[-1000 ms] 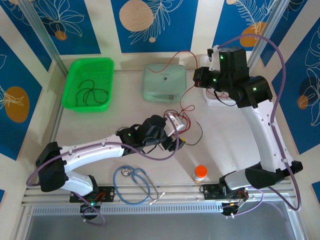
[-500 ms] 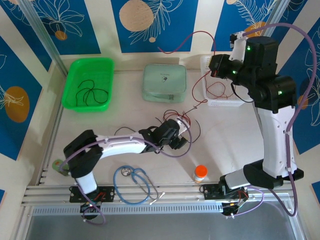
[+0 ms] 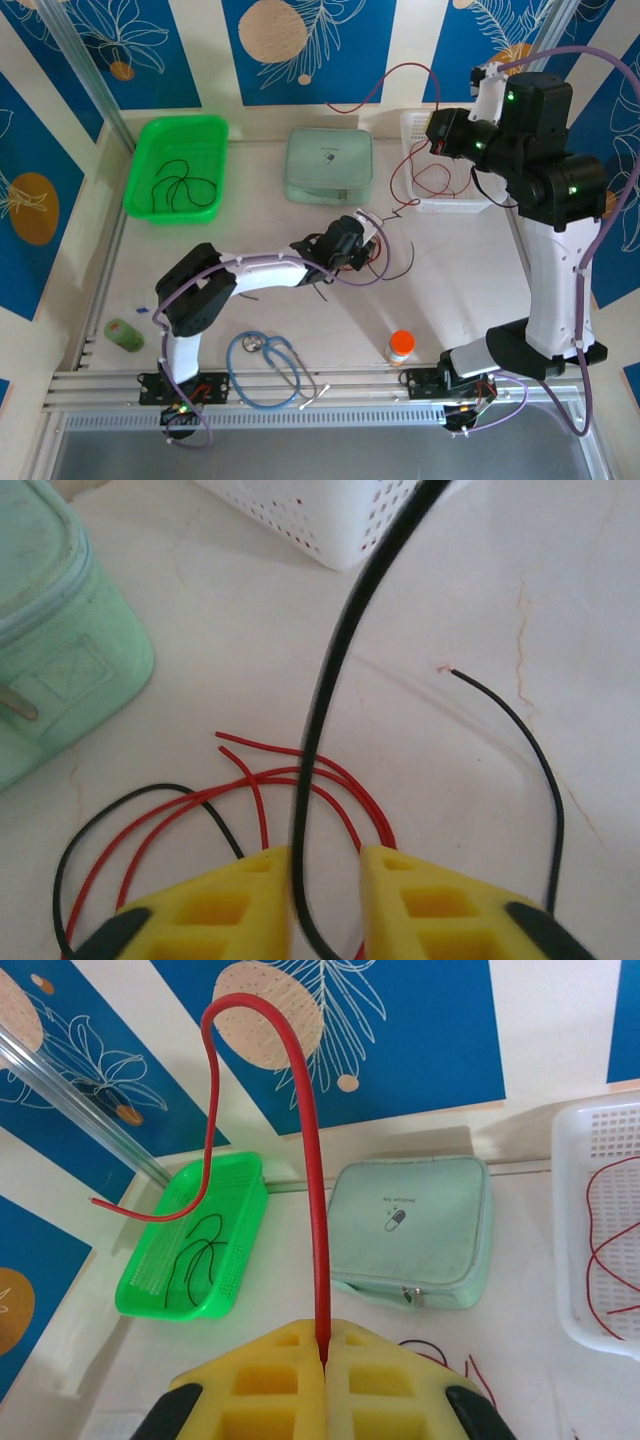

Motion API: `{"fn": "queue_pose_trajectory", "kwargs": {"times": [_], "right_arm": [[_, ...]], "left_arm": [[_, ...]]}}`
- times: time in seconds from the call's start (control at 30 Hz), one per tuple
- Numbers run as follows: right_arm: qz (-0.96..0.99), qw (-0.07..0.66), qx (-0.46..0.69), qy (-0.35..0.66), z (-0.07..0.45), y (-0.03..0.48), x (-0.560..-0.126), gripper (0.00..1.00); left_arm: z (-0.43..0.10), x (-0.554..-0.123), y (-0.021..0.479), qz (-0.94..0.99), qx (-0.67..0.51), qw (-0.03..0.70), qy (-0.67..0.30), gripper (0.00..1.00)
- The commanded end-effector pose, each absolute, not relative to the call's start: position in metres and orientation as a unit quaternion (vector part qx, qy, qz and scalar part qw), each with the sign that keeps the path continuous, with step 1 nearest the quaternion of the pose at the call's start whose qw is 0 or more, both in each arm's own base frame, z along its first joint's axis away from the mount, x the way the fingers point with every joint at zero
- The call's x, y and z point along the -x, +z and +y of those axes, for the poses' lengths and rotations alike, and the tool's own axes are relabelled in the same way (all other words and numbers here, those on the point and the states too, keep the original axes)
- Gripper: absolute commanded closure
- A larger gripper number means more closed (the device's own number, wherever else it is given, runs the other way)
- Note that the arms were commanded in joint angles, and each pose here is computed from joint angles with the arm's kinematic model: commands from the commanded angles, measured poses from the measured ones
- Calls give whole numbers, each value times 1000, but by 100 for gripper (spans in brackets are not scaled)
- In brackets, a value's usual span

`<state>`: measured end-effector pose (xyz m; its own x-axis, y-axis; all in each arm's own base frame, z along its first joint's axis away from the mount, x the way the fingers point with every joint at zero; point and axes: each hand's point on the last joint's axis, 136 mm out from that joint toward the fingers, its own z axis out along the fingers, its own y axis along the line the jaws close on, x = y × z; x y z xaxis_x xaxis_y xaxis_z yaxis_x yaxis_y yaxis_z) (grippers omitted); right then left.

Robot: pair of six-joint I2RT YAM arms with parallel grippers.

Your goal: Untangle the cables

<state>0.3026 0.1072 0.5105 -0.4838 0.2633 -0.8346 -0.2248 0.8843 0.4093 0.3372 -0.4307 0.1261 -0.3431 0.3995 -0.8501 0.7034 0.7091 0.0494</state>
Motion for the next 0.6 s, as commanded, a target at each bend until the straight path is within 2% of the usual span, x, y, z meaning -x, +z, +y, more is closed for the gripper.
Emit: {"fn": "queue_pose_trajectory", "kwargs": {"times": [0.0, 0.1, 0.33, 0.57], "right_arm": [[812, 529, 0, 245, 101, 528, -282, 100], [807, 539, -4, 242, 96, 534, -277, 100], [799, 561, -30, 215, 72, 541, -271, 100], [788, 588, -90, 157, 28, 545, -278, 100]], "left_arm": [[-424, -352, 122, 809, -321, 462, -167, 88], [-409, -360, 113, 821, -305, 457, -158, 100], [-368, -369, 108, 839, -269, 458, -120, 100], [-323, -360, 105, 855, -232, 455, -84, 100]]}}
